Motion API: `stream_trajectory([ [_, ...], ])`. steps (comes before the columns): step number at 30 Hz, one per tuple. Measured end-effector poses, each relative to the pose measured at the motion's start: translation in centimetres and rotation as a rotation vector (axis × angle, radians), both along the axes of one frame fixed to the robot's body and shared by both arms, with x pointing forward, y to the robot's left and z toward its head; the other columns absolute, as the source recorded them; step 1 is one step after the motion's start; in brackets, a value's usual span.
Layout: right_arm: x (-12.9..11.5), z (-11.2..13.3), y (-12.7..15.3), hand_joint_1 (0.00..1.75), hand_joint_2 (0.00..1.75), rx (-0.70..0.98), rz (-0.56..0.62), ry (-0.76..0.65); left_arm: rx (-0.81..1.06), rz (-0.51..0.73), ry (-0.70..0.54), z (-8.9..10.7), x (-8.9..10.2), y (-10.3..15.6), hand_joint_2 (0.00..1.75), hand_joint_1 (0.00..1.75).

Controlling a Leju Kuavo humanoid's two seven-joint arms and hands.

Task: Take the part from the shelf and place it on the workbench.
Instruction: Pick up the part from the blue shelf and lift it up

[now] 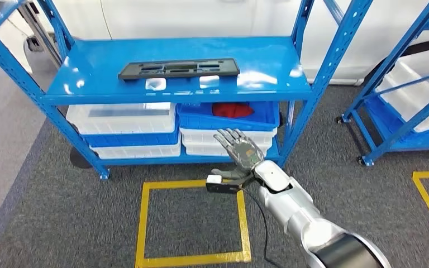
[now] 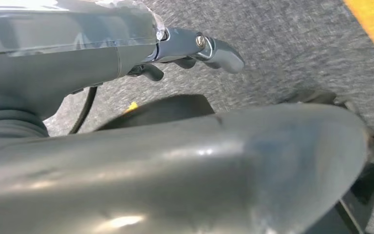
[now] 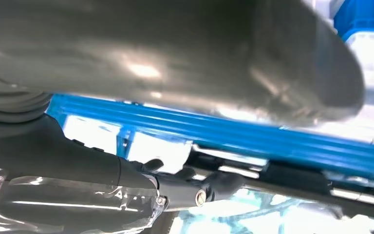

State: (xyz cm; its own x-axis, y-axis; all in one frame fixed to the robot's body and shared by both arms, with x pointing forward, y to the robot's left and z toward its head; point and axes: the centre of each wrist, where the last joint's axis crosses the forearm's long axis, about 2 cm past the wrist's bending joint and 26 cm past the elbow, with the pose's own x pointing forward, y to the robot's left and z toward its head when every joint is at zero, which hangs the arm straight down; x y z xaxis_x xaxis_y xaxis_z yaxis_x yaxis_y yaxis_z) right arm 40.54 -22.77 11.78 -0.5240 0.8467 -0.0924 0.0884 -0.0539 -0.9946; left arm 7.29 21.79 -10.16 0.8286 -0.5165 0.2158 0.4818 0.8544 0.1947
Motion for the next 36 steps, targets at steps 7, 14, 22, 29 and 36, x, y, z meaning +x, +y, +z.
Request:
stream_trajectory([
  [7,0.2,0.3,0.0,0.00,0.00,0.041,-0.010,-0.005,0.000,0.001,0.002,0.0,0.0,0.0,0.00,0.00],
  [14,0.1,0.3,-0.5,0.00,0.00,0.074,-0.015,-0.016,-0.001,-0.001,0.007,0.0,-0.2,-0.1,0.00,0.00],
  [22,0.0,1.5,0.9,0.00,0.00,0.083,0.049,-0.082,-0.002,-0.007,-0.003,0.0,0.2,0.0,0.00,0.00],
  [29,-1.0,1.8,2.5,0.00,0.00,0.080,0.116,-0.116,-0.009,-0.012,0.015,-0.1,-0.4,0.0,0.00,0.00],
  [36,-1.3,3.9,4.0,0.00,0.00,0.067,0.190,-0.169,-0.009,-0.007,0.013,-0.1,-0.2,0.1,0.00,0.00],
])
